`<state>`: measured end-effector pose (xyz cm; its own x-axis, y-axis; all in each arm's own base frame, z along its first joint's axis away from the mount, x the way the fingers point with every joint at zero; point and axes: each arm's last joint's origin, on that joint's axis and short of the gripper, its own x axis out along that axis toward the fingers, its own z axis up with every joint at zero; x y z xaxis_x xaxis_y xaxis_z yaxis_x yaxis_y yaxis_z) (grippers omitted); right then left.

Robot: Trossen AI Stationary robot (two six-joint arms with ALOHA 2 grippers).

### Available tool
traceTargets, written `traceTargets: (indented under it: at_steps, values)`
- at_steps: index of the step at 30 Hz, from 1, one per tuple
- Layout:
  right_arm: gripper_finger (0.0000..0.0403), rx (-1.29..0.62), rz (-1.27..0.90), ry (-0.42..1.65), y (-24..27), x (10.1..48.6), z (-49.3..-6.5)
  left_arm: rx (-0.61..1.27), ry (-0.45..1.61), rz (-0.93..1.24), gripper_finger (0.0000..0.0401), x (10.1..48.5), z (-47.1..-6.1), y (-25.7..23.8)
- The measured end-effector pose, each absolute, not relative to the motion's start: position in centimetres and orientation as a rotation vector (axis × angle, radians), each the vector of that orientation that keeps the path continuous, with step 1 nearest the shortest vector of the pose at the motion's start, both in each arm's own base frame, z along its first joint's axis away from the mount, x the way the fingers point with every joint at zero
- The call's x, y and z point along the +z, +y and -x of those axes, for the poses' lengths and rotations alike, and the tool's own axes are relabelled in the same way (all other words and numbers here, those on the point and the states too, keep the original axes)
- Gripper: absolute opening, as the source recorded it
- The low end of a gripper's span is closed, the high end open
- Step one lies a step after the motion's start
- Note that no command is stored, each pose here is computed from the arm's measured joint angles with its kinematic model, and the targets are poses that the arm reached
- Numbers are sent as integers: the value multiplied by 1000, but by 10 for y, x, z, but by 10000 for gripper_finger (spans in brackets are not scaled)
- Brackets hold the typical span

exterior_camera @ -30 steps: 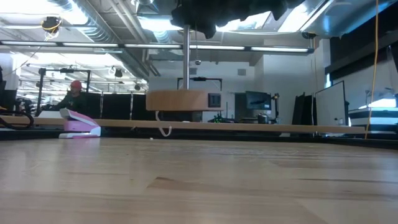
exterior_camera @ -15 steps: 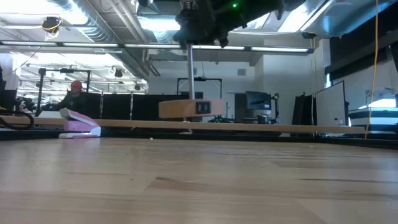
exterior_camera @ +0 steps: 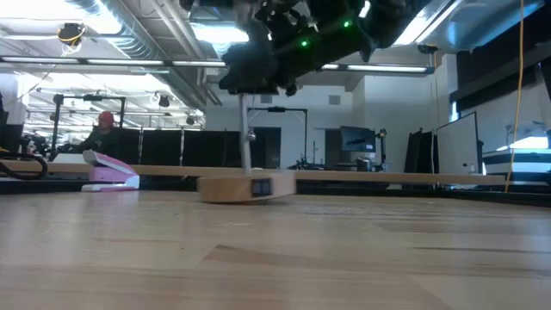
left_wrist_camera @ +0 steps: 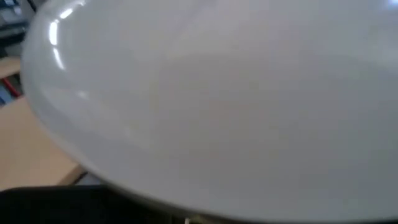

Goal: Screw lightbulb
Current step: Insert the lightbulb into the desk lamp

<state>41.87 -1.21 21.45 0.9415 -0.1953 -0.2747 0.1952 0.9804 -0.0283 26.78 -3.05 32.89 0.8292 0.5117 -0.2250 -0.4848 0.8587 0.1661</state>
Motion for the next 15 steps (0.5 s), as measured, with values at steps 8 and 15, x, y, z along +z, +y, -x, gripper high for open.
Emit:
traceTargets:
  at_steps: [8, 15]
  values:
    - [148, -173, -57, 225, -13, 194, -431, 527, 326, -105, 133, 323, -265, -32]
    - [221, -158, -43, 297, -12, 189, -428, 522, 324, -112, 133, 325, -263, -32]
